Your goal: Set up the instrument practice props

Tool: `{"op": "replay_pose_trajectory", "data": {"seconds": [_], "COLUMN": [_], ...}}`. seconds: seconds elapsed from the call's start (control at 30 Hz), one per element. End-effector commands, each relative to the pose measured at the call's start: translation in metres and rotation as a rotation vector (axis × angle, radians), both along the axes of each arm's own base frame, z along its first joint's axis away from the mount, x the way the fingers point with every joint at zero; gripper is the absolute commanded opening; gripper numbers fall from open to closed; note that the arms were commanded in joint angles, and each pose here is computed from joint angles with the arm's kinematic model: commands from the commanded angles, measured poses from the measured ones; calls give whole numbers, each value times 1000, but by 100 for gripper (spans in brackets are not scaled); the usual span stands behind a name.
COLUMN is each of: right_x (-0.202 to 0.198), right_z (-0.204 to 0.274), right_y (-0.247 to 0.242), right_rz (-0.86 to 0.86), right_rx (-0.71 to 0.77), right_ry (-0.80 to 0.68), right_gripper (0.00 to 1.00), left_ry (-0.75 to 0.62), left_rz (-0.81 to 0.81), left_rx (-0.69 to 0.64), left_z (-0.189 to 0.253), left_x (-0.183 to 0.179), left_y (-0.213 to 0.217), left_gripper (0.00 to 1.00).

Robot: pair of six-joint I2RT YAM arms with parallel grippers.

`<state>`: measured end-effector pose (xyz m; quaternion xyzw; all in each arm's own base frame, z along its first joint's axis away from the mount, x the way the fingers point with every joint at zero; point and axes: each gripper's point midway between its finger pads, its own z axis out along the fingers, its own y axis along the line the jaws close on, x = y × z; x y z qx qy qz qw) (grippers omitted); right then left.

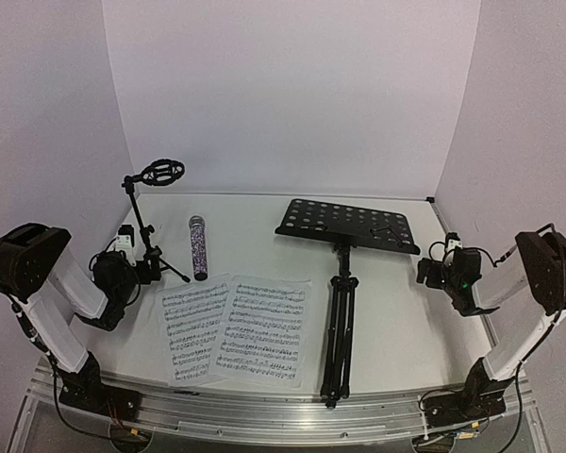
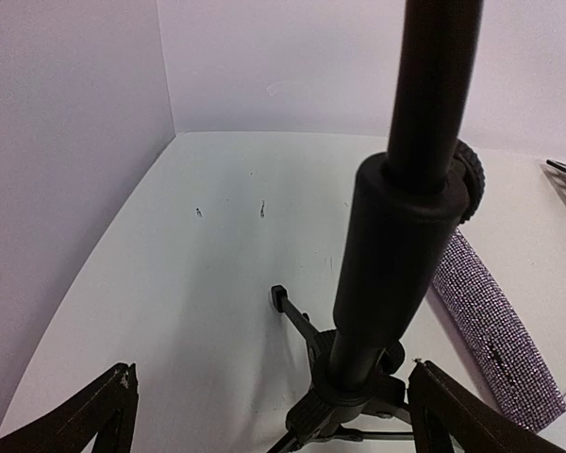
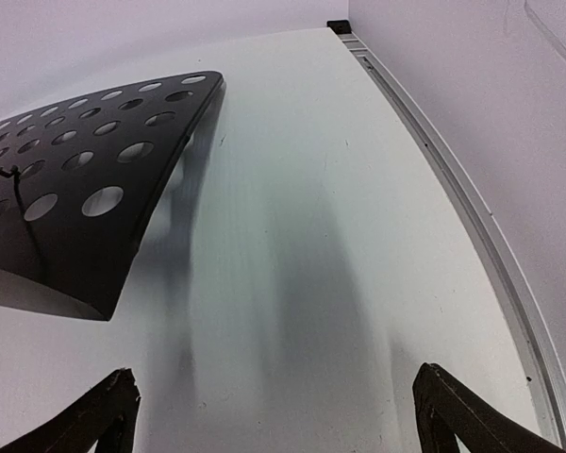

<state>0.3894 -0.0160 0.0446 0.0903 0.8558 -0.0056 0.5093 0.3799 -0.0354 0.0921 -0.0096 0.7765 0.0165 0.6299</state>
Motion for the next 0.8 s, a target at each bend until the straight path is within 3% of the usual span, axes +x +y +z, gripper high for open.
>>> {"op": "replay_pose_trajectory", "data": {"seconds": [0.0, 0.13, 0.33, 0.5, 0.67, 0.77], "right_x": [6, 4, 2, -2, -2, -2], "right_z": [14, 38, 107, 167, 205, 224], "right_y": [-13, -28, -38, -22, 16, 42], "right_rz": [-79, -172, -242, -196, -60, -34], "right_rx": [-13, -31, -21, 103, 279, 331], "right_ry": [-27, 1, -130, -162, 38, 157], "right_gripper": [98, 98, 98, 97, 75, 68], "left_ry": [-53, -46, -83, 102, 96, 85], "left_rz": [0, -3, -46, -138, -153, -198], "left_rx": [-28, -26, -1, -4, -86, -115], "left_z": [17, 16, 34, 35, 55, 71], "left_x": [7, 8, 3, 4, -21, -37], "left_y": [-1, -1, -7, -24, -28, -35], "left_gripper": [100, 100, 100, 100, 99, 95]}}
